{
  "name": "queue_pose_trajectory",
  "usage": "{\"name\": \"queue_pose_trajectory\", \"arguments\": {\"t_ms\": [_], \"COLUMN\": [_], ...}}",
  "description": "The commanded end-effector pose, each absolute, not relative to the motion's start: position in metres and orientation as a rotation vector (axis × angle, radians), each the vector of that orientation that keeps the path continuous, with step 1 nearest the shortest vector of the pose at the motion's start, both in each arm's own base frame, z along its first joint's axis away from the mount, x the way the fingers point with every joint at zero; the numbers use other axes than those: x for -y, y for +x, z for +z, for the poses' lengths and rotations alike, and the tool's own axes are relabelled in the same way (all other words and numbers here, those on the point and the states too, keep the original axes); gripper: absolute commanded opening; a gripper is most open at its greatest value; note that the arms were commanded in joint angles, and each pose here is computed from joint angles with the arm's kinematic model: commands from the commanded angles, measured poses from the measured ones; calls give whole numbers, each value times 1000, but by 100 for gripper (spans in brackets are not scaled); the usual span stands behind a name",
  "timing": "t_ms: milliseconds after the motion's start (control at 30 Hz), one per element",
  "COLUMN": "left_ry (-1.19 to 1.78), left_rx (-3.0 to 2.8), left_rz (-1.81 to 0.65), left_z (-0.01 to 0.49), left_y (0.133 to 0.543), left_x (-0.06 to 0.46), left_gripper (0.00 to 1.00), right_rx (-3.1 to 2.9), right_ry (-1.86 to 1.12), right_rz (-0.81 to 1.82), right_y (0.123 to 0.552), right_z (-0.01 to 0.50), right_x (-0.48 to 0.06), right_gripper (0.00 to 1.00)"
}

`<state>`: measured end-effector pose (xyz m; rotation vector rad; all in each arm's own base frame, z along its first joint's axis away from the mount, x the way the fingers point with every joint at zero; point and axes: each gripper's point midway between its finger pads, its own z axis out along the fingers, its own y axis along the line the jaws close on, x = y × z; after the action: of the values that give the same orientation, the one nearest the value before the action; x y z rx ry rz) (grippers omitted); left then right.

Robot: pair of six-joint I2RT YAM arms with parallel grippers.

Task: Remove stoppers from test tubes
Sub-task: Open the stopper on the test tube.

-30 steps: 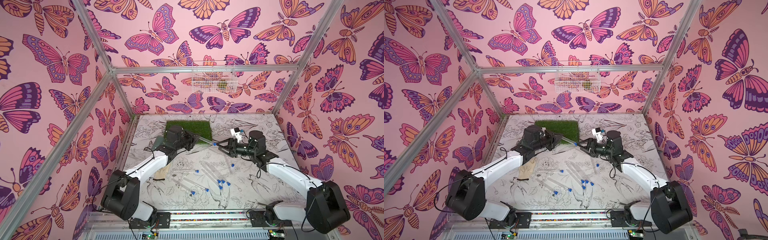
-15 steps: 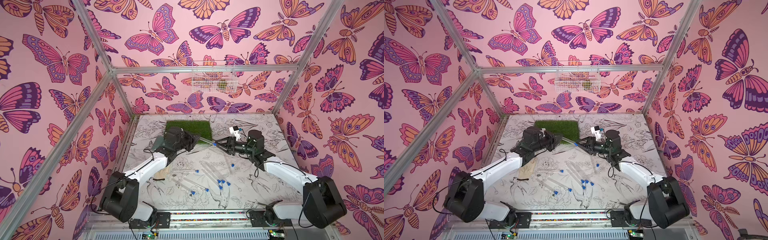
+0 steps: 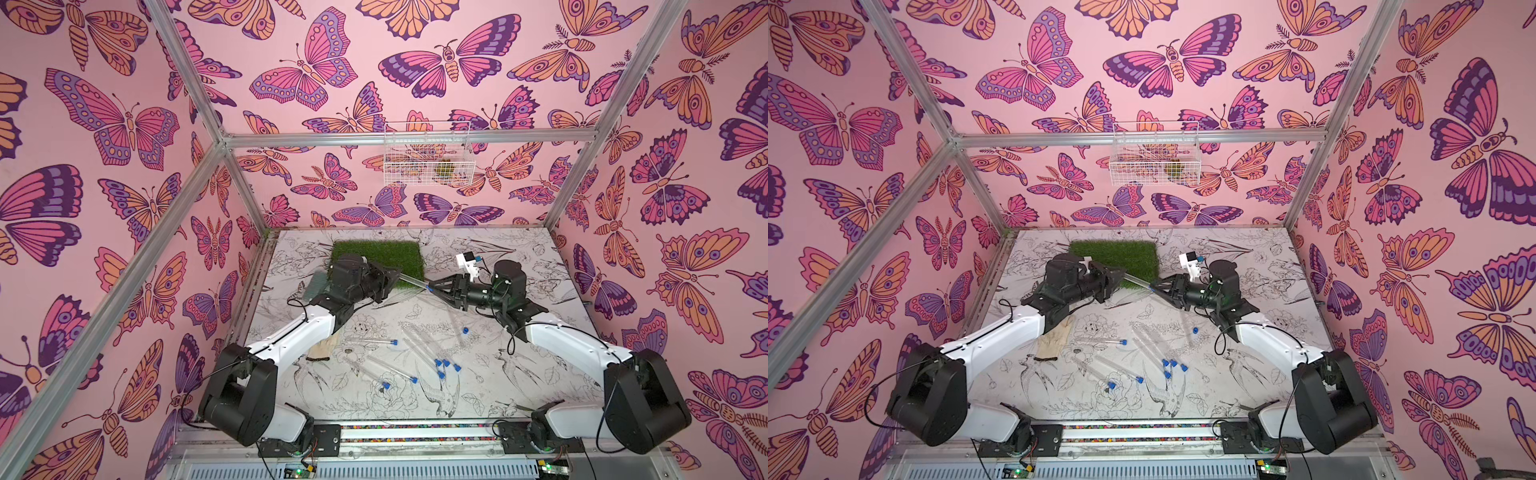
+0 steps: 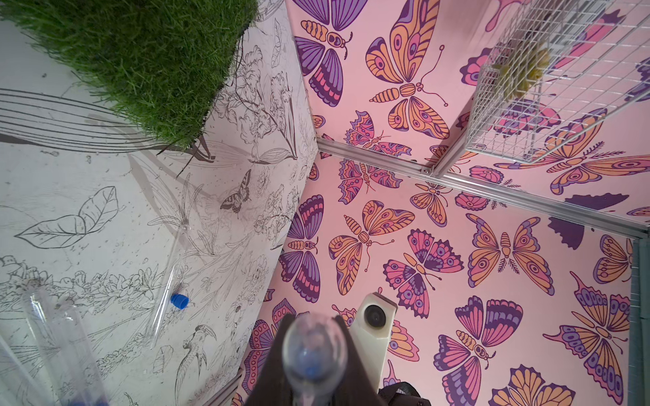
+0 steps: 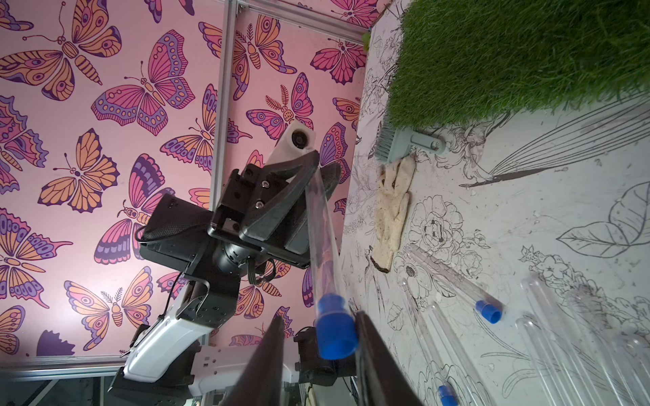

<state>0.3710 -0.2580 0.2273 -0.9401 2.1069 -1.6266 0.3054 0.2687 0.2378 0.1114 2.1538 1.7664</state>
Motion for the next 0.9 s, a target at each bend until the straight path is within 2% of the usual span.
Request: {"name": "queue_pose_trajectory", "arguments": {"t_ms": [0, 567, 867], "left_ry": [-939, -992, -1026], "left_rx": [-2090, -2072, -2057], "left_rz": [-1640, -1647, -1630], "left_z": [228, 219, 213], "left_y": [368, 367, 362], "left_x": [259, 253, 243], "left_gripper": [3, 2, 2], "right_rx": [-2129, -2110, -2095], "right_ry": [78, 84, 100], "right_rz": [1780, 1801, 1820], "right_y": [308, 320, 319], "right_z": [243, 243, 242], "right_x": [-273, -279, -278], "right_gripper": [33, 20, 17]}}
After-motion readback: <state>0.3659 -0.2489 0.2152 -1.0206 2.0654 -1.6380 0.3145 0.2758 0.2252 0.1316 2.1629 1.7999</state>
